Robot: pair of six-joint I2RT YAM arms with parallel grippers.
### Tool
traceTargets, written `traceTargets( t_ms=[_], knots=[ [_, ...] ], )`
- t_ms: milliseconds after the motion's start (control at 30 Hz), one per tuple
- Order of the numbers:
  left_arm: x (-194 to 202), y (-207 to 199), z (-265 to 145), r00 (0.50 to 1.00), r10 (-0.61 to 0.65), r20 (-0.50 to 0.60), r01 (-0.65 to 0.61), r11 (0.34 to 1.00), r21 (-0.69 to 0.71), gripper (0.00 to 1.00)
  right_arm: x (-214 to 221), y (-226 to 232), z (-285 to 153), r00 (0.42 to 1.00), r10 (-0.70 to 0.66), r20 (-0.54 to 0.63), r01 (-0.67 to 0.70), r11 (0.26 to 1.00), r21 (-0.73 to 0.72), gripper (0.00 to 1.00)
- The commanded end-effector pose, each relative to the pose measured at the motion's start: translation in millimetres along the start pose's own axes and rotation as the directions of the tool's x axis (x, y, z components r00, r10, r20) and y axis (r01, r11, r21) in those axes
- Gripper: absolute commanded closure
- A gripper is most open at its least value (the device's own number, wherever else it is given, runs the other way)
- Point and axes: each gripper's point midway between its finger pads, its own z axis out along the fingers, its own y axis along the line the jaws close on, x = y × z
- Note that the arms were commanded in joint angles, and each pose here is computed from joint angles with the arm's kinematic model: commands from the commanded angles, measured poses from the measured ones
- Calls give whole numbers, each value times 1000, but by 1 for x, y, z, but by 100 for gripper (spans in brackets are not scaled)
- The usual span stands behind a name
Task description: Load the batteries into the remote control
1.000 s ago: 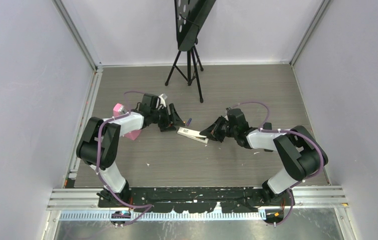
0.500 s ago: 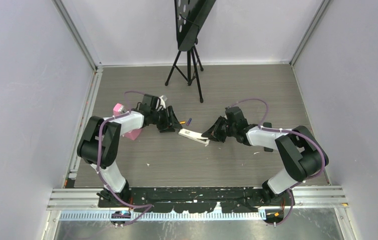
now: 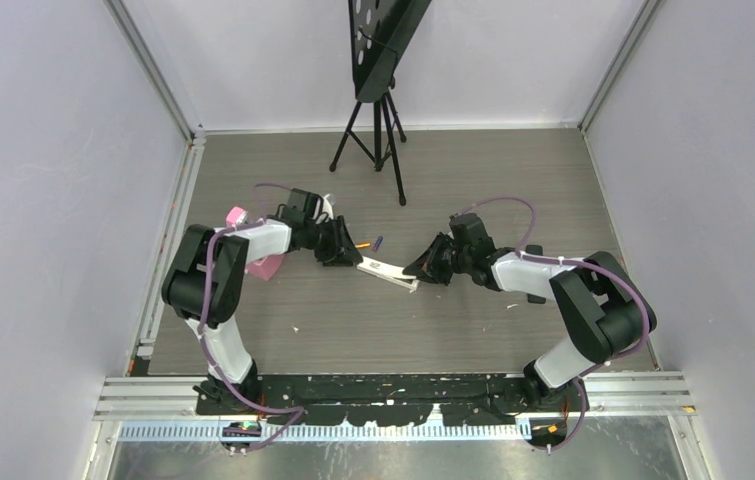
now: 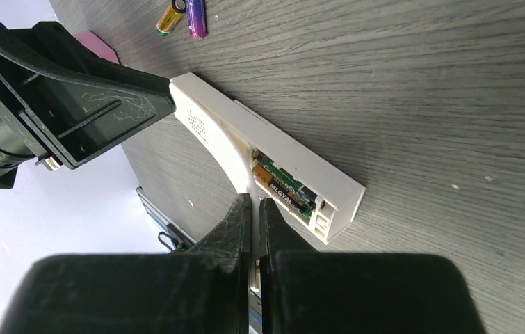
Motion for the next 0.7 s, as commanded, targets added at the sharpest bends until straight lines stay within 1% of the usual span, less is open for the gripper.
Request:
traceTargets(
  t_ms=[0,67,167,267,400,500,667],
  knots=[
    [-2,-8,4,999,31,-31,-31,999,21,64,14,-46,-1,999,18,-29,-12,984,177,100],
    [2,-5,7,998,12,-65,-12,1000,-5,67,14,-46,-2,999,18,-28,-12,984,177,100],
    [6,-4,10,996,0,-86,-2,1000,-31,73,15,-43,-4,999,19,-29,-14,985,170,100],
    [12,6,11,994,23,-105,-33,995,-99,75,15,-39,-8,999,16,-29,-11,987,162,98],
    [19,20,9,991,39,-127,-60,984,-167,75,15,-33,-14,1000,5,-27,-1,988,156,84],
    [20,25,7,991,46,-128,-70,979,-191,75,14,-28,-21,1000,-3,-22,6,989,146,74],
    [21,28,8,990,48,-129,-74,977,-201,76,17,-27,-32,1000,-19,-21,22,988,154,65]
  ],
)
